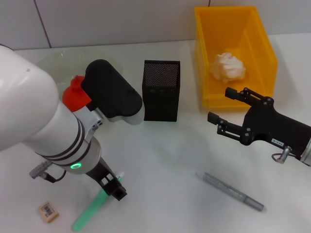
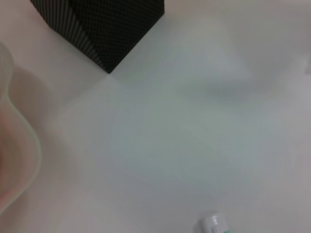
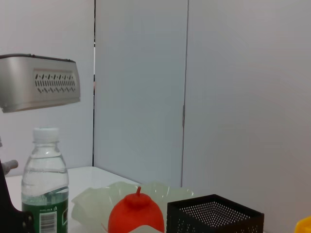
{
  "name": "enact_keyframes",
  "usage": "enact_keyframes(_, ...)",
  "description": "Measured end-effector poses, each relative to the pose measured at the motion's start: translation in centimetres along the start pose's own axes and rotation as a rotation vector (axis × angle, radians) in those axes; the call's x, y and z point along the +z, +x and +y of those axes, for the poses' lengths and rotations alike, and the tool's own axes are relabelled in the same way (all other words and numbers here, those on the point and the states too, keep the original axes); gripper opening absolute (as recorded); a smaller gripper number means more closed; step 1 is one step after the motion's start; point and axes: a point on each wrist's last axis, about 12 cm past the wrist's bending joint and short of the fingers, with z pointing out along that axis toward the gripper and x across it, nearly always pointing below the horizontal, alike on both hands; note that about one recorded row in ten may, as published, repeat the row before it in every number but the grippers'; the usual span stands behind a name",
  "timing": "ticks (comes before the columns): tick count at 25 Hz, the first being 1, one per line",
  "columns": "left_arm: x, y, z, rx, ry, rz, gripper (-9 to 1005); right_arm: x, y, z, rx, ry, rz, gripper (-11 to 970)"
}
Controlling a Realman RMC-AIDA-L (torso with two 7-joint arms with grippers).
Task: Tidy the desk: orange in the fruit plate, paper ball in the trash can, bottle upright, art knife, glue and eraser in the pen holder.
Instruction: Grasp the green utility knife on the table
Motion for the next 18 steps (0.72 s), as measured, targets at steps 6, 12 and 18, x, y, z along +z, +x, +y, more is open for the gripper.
enact_keyframes(6, 0.22, 0.03, 0.07, -0.004, -0.001, -0.002, 758, 0.12, -0.05, -0.02, -0.001, -0.003, -0.001, 766)
enact_keyframes(12, 0.2, -0.02, 0.04, -0.003, 0.002, -0.003, 755, 0.14, -0.06, -0.02, -0.002, -0.004, -0.001, 766)
enact_keyframes(18, 0.14, -0.18, -0.03, 0.004, 0.001, -0.005, 753, 0.16, -0.08, -0.03, -0.002, -0.004, -0.002, 766)
